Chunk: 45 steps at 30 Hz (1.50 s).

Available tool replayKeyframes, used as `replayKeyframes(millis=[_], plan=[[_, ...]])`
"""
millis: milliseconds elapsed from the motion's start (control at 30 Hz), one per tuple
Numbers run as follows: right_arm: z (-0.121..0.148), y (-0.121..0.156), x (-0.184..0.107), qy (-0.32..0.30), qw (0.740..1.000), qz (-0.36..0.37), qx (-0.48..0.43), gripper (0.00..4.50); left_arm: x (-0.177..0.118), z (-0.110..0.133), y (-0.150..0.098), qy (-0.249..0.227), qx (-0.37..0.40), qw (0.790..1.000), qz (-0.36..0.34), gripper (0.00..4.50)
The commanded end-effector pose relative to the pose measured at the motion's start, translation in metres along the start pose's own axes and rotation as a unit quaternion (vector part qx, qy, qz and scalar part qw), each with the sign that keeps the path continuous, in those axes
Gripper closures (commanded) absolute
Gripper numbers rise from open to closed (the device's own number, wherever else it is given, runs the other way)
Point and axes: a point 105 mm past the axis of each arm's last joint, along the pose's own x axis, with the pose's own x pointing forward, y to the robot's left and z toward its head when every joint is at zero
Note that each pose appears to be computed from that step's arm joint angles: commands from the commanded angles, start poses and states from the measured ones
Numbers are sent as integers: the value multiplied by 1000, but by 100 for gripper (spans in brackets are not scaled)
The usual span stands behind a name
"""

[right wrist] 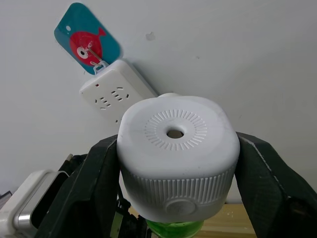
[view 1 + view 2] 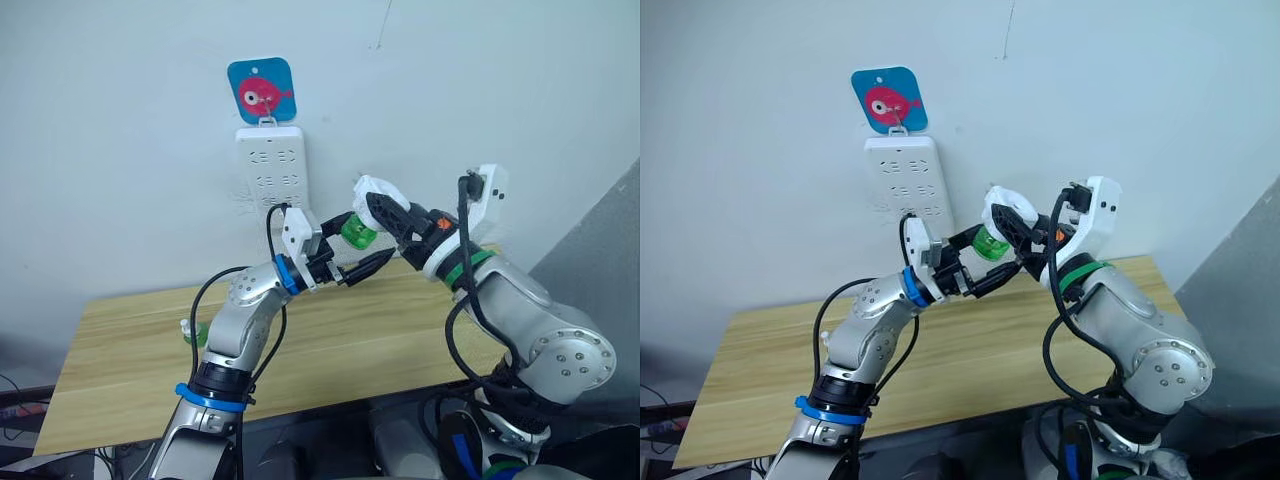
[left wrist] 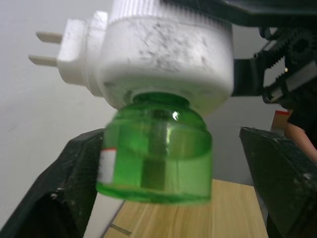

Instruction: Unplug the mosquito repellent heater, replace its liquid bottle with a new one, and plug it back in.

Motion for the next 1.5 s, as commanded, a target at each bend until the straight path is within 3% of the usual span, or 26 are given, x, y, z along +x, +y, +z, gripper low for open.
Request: replayKeyframes(millis=[33,133,500,533,633,867,967,1067,1200,1300,1400,1500], plan=[[6,10,-2,-17,1000,21,1,158,-1,13,7,-19,15,1000,9,126],[7,8,-3,-18,1000,16,2,158,-4,14,9,-18,20,1000,14,219],[5,4,-7,-6,1000,8,12,158,-8,11,6,-5,42,999,3,220],[6,4,-8,-6,1000,8,11,85,-8,11,6,-3,46,999,1,220],[8,1,-12,-7,1000,6,20,0,-9,11,8,6,60,998,-9,220],[13,-6,-33,36,997,50,42,0,-16,2,13,56,105,992,-39,220],[8,-28,-49,105,993,47,-37,0,-25,-4,16,93,135,984,-66,220],[-1,-54,-58,182,971,23,-155,0,-36,-9,18,128,166,973,-99,220],[9,-95,-52,189,931,-6,-313,0,-47,-11,23,159,186,963,-115,220],[8,-99,-48,195,910,31,-364,0,-51,-12,24,167,189,960,-119,220],[-6,-78,-54,236,935,118,-238,0,-56,-14,17,173,200,955,-137,220],[-17,-59,-61,276,933,180,-144,0,-59,-14,12,176,208,950,-153,220]])
